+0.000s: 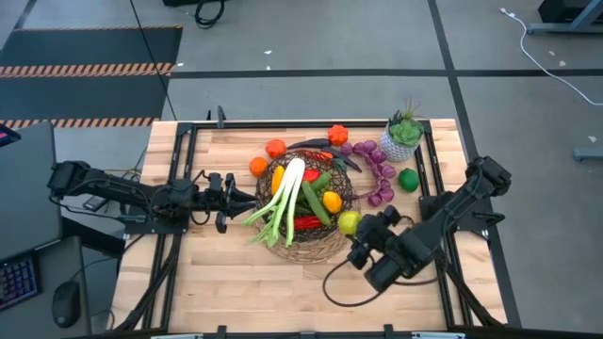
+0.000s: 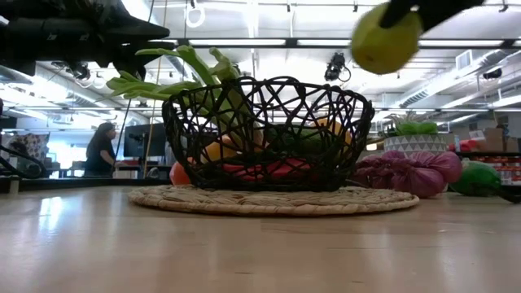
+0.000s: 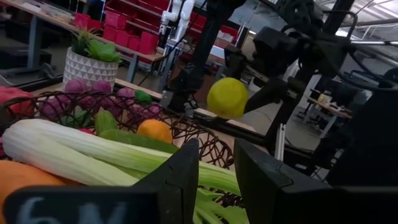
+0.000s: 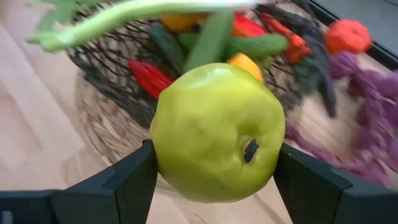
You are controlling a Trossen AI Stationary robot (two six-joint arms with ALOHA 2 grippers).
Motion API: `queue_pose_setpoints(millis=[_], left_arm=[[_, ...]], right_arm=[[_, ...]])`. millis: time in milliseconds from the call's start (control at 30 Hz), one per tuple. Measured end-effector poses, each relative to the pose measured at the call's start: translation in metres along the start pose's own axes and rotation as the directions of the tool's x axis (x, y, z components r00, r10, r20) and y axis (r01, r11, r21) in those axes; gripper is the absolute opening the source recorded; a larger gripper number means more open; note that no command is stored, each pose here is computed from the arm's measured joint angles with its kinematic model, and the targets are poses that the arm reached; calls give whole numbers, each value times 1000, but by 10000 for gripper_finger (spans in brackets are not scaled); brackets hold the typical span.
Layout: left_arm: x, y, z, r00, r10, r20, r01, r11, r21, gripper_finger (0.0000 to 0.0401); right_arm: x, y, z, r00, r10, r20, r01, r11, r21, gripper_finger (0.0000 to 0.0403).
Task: Build produce basket
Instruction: Put the green guava into the black basket
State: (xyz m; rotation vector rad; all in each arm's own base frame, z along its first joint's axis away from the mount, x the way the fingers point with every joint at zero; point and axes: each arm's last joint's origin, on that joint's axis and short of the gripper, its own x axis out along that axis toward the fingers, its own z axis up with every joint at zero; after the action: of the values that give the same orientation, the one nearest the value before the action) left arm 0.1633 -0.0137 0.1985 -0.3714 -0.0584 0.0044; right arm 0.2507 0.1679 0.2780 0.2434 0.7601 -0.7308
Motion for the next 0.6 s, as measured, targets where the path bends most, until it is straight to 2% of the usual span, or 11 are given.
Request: queue_pose_setpoints(millis=[300, 467, 600], left_arm=[[0, 0, 0, 1000, 2, -4, -2, 1000, -16, 107], [0, 0, -1, 1000, 4, -11, -4, 1000, -15, 107], [0, 0, -1, 1000, 4, -11, -4, 1000, -14, 107]], right_arm=[[21, 13, 31, 992, 126, 15, -125, 991, -51, 290], [31, 15, 45, 987, 160, 32, -157, 984, -86, 290], [39, 12, 53, 984, 180, -9, -180, 979, -97, 290]])
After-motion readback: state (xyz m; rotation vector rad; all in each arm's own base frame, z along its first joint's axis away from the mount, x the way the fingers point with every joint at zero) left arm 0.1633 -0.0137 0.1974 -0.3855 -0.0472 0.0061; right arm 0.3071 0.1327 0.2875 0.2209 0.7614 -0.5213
